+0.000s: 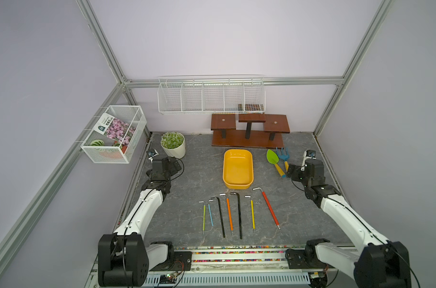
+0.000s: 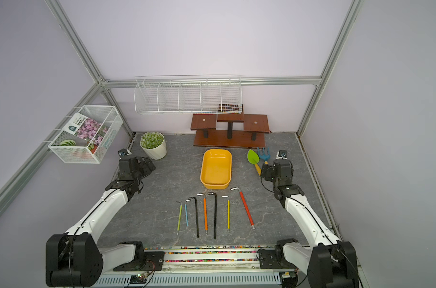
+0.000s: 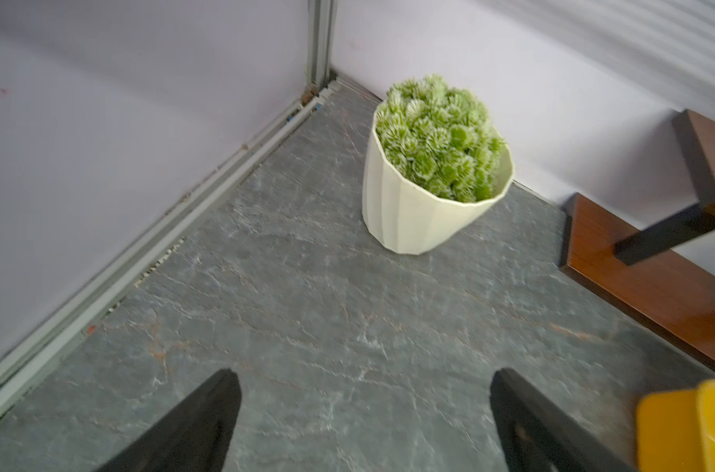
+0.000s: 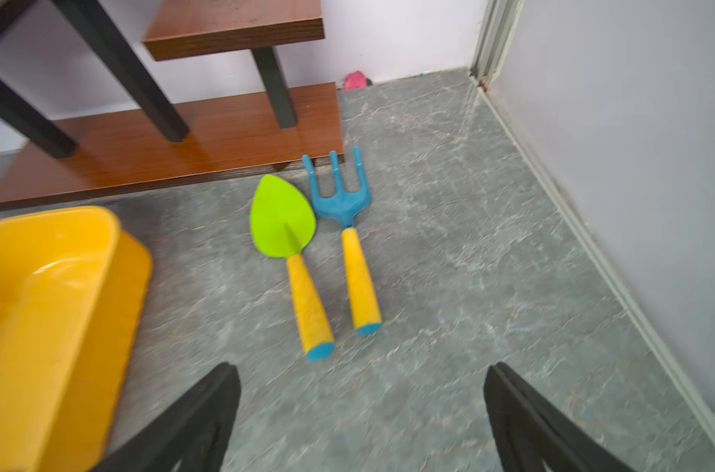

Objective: Put the hex key on the desktop into the storage box
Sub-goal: Pick up the Allen key from the center of the board.

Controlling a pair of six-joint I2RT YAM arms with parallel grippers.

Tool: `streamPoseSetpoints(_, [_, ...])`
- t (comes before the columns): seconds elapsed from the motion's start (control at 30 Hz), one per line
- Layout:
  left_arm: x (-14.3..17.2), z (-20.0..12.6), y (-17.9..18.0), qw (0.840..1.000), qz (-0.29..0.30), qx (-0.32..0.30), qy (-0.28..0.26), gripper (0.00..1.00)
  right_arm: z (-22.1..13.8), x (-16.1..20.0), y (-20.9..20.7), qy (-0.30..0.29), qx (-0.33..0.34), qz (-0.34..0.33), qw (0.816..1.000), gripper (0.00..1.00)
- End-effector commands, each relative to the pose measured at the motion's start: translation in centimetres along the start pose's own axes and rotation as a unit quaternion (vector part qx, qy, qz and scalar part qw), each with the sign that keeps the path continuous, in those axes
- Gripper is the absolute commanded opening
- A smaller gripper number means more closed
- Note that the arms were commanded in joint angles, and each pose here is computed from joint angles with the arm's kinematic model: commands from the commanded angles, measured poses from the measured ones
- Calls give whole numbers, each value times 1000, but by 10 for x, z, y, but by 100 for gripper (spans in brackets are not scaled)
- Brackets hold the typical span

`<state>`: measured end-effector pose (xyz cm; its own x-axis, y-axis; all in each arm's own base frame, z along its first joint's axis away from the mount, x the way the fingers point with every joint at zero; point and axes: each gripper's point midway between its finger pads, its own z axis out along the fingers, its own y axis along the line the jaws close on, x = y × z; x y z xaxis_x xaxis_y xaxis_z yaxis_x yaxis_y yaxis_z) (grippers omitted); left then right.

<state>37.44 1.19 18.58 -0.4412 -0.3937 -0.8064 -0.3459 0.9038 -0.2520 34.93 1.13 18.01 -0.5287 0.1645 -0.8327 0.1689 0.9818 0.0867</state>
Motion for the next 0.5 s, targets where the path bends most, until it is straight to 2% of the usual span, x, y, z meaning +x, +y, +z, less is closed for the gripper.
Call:
streamPoseSetpoints(0.0, [24, -23, -17, 995, -19, 59, 77, 100, -21, 24, 13, 61, -44, 32, 997, 97])
streamPoseSetpoints(0.13, [41, -51, -52, 974, -47, 166, 146, 100, -43, 34, 36, 85, -119, 44, 988, 92])
streamPoseSetpoints(0.2, [45, -63, -60, 966, -60, 192, 165, 100, -53, 38, 43, 96, -141, 54, 984, 92])
streamPoseSetpoints(0.4, [63, -81, -53, 957, -54, 171, 230, 100, -73, 55, 72, 138, -205, 48, 968, 91])
streamPoseSetpoints(0.47, [72, -84, -52, 952, -48, 170, 251, 100, -74, 66, 79, 162, -203, 31, 965, 92])
